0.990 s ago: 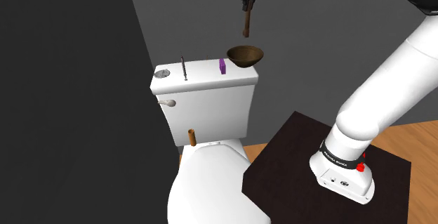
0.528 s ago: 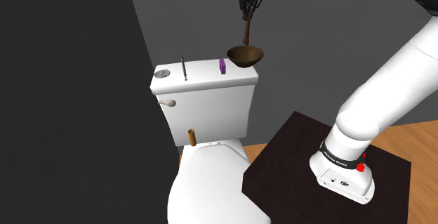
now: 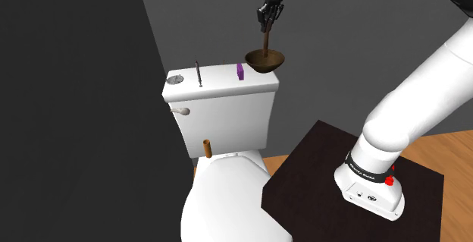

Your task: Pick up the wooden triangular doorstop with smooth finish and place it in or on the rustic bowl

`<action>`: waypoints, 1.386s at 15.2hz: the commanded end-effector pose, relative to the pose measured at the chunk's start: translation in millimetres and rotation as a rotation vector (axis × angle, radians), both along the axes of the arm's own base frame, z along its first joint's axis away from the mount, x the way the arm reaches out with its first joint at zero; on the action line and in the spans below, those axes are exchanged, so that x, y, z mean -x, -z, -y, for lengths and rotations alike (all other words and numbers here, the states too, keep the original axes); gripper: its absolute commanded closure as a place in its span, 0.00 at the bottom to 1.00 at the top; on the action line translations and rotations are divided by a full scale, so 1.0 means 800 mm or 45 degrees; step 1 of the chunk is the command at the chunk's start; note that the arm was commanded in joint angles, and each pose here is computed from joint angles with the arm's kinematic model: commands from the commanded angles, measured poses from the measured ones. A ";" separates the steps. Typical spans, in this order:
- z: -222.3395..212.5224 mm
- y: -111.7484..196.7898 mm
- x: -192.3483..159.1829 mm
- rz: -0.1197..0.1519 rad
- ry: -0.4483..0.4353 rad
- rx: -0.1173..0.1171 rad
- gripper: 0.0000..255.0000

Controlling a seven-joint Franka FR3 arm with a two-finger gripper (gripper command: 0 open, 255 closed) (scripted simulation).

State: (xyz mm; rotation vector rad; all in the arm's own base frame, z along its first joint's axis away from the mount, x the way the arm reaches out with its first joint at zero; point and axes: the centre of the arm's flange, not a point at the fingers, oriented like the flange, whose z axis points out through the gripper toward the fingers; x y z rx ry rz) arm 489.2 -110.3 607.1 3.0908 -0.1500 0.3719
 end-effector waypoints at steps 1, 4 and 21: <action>0.000 0.006 0.001 0.001 0.000 0.000 1.00; 0.000 0.006 0.001 0.001 0.000 0.000 1.00; -0.002 -0.054 0.016 0.001 0.000 0.000 0.00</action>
